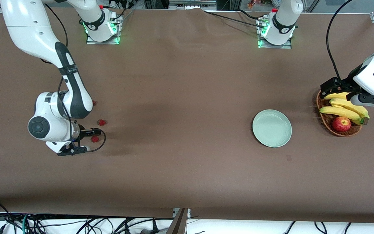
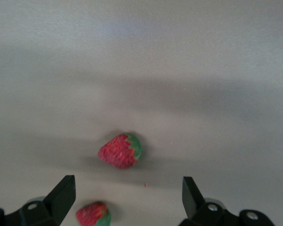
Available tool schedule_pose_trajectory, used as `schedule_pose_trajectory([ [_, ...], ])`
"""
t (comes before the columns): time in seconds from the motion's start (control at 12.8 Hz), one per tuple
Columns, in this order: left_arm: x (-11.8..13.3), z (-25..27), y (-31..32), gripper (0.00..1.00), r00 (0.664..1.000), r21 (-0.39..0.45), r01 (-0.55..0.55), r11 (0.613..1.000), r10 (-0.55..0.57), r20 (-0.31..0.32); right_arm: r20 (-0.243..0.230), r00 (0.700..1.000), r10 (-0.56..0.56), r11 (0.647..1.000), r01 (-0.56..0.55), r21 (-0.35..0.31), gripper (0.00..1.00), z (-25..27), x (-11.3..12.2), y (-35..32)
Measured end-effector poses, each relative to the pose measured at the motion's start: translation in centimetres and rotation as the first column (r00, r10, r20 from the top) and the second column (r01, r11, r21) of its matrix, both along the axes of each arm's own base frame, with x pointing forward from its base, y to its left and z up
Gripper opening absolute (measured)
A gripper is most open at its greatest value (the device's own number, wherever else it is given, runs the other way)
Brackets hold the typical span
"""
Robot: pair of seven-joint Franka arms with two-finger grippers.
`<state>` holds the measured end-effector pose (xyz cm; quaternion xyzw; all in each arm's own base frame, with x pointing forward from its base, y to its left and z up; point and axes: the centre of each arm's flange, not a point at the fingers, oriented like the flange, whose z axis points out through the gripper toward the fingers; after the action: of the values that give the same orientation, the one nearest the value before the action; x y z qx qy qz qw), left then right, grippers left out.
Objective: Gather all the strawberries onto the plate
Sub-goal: 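Grasp one strawberry with the right gripper and lift it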
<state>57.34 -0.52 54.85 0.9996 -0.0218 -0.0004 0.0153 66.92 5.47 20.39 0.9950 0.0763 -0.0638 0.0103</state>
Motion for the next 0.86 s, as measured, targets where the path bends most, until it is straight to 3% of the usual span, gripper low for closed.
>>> schedule_pose_trajectory([
  [0.55,-0.1,-0.1,0.0,1.0,1.0,0.0,0.0,1.0,0.0,-0.008,0.056,0.998,0.003,1.0,-0.004,0.001,0.99,-1.8,0.3,0.0],
  [0.63,-0.1,-0.1,0.0,1.0,1.0,0.0,0.0,1.0,0.0,-0.008,0.056,0.998,0.005,1.0,-0.005,0.002,0.94,-2.1,0.3,0.1],
  [0.78,-0.1,-0.1,0.0,1.0,1.0,0.0,0.0,1.0,0.0,-0.008,0.056,0.998,0.009,1.0,-0.01,0.005,0.67,-2.2,0.3,0.5],
  [0.86,-0.1,-0.1,0.0,1.0,1.0,0.0,0.0,1.0,0.0,-0.008,0.056,0.998,0.011,1.0,-0.011,0.006,0.58,-2.2,0.3,0.6],
])
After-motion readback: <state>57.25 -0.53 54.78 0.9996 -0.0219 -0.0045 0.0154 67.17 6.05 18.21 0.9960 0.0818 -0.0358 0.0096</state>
